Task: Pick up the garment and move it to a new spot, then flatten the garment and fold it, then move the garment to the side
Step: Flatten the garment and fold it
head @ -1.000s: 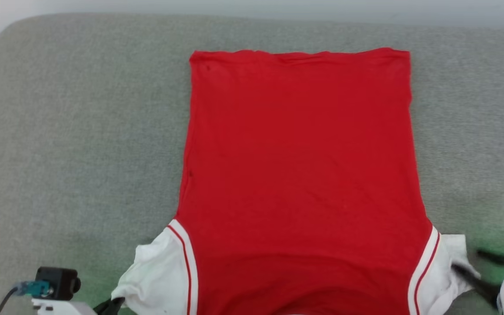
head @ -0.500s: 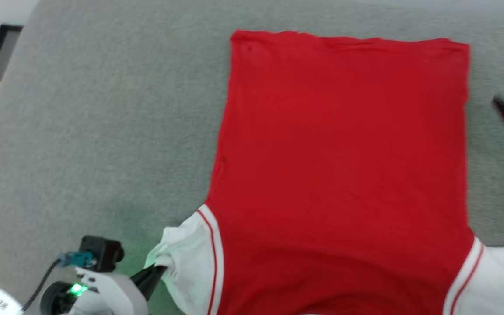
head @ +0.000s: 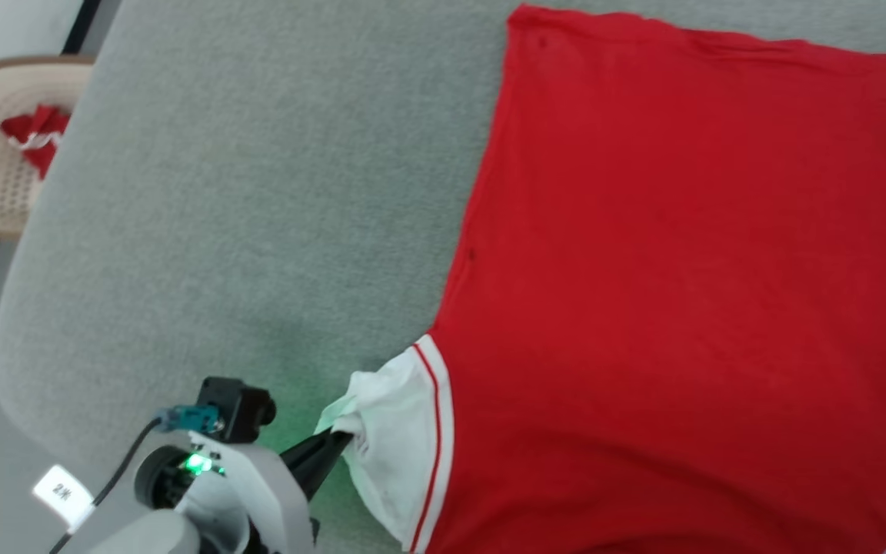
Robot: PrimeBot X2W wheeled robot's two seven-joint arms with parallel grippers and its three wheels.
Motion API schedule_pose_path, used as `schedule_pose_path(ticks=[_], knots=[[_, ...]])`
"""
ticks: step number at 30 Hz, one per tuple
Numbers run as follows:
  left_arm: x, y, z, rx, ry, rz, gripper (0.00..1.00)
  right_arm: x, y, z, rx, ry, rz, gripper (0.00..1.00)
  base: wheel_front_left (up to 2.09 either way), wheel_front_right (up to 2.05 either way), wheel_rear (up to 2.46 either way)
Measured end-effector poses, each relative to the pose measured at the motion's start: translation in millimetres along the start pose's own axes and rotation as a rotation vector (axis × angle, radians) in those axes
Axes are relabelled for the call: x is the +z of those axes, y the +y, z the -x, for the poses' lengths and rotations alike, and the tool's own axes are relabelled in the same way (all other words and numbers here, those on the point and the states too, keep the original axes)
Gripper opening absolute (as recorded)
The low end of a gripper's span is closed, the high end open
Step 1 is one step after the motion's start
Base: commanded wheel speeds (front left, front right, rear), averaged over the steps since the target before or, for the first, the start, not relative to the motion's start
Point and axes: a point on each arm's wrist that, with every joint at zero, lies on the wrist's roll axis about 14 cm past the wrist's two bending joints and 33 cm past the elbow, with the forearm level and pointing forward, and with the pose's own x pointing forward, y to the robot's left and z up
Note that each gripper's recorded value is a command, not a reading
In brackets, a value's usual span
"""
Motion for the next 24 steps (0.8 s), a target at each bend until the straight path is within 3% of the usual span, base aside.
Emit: schedule_pose_path(ticks=[8, 9, 10, 17, 24], knots=[[-4.8, 6.7, -2.6, 0.013, 0.006, 0.025, 0.0, -19.8, 8.4, -35.7, 0.009, 0.177, -0.077, 1.0, 0.0, 0.0, 0.0], [-5.3, 8.2, -2.9, 0.017, 0.006, 0.028, 0.0, -21.8, 9.4, -38.2, 0.004, 0.199, -0.063, 0.27, 0.0, 0.0, 0.0], [-6.1, 9.4, -3.1, 0.02, 0.007, 0.032, 0.0, -23.8, 9.5, -40.1, -0.003, 0.218, -0.05, 0.0, 0.0, 0.0, 0.0], [-7.6, 15.5, -4.3, 0.034, 0.005, 0.041, 0.0, -22.7, 7.7, -38.5, -0.025, 0.214, -0.022, 0.0, 0.0, 0.0, 0.0], [-4.9, 19.6, -3.5, 0.04, 0.007, 0.013, 0.0, -29.9, 6.7, -13.4, -0.033, 0.246, 0.056, 0.0, 0.0, 0.0, 0.0]])
